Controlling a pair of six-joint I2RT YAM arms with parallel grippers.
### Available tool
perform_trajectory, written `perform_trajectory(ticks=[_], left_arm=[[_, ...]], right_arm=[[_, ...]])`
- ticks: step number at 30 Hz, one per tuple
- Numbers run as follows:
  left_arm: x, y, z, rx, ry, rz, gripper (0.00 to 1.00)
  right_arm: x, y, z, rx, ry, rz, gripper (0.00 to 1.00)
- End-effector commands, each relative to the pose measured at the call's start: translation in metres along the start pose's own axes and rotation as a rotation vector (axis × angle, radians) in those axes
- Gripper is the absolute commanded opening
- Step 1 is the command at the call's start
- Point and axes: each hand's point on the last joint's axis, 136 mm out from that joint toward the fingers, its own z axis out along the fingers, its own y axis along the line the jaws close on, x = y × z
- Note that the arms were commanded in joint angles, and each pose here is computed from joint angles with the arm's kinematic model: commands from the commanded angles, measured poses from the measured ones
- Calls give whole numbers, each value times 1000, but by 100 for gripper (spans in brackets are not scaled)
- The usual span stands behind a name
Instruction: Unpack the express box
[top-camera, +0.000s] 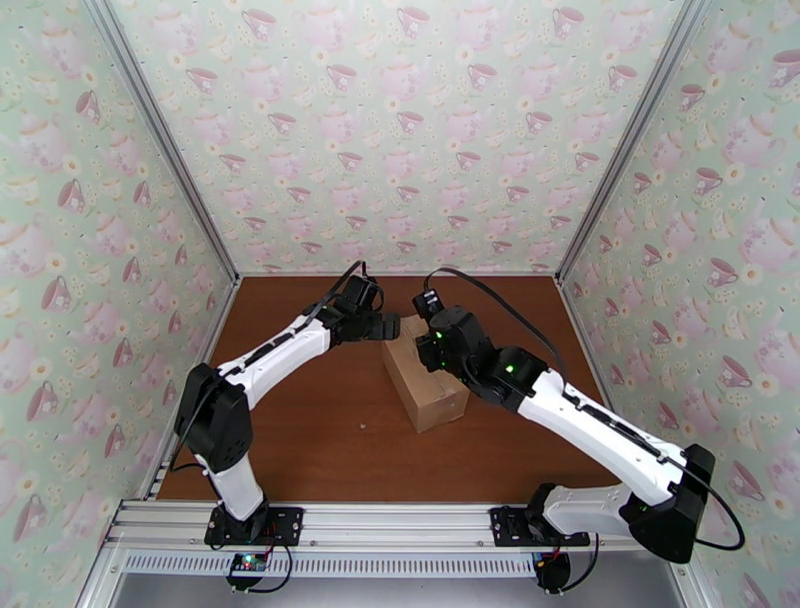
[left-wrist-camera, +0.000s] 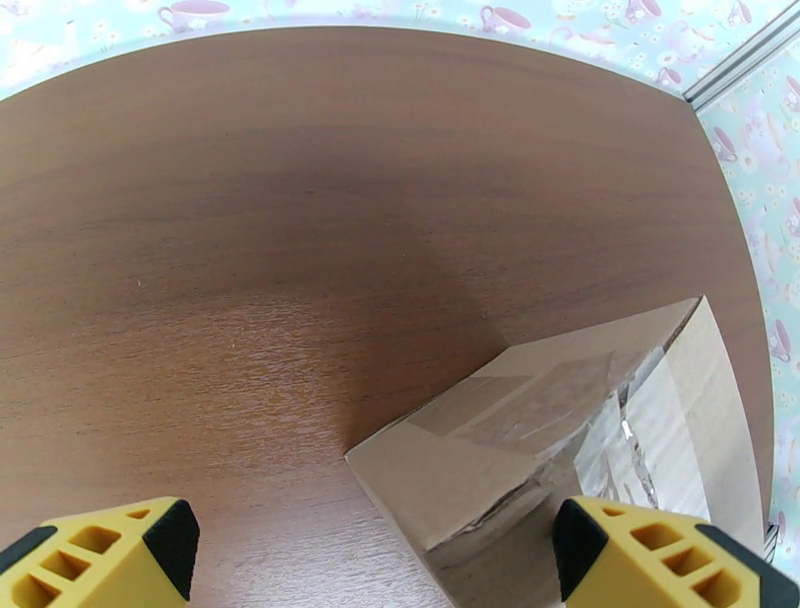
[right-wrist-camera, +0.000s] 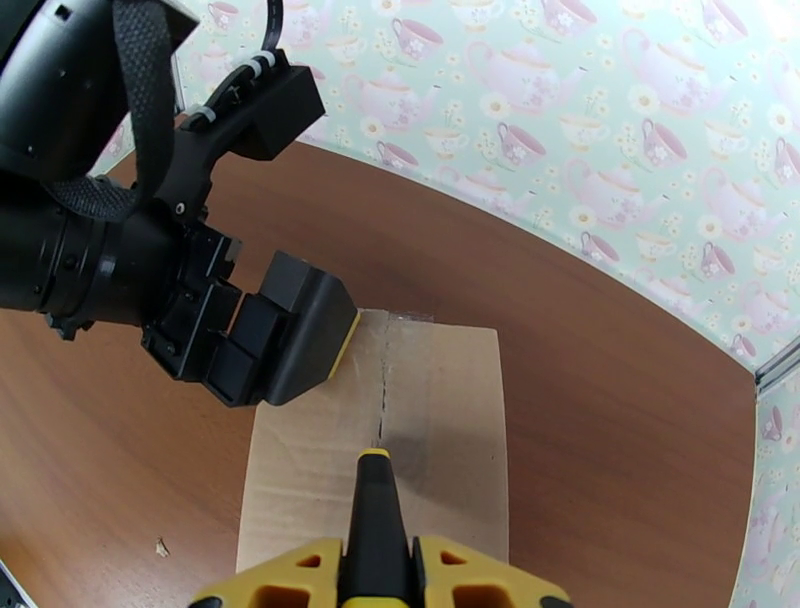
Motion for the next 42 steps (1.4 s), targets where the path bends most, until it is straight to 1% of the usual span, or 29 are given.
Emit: perform_trajectory(ticks=[1,16,20,32,36,42], left_arm=[[14,12,5,-60,43,27,100],[14,14,3,-67,44,27,100],[13,14,2,-66,42,28,100],[11,13,-2,-62,34,25,100],[3,0,-13,-15,11,32,100],[-9,-24,-28,52,-30,58,100]], right_arm=[[6,-4,0,30,-5,-37,0],[5,-7,-6,92,4,-114,0],[1,-6,-10,93,-14,-112,0],[19,6,6,78,47,-174,0],[23,11,6,71,54,-196,0],[23,12,2,56,49,-176,0]])
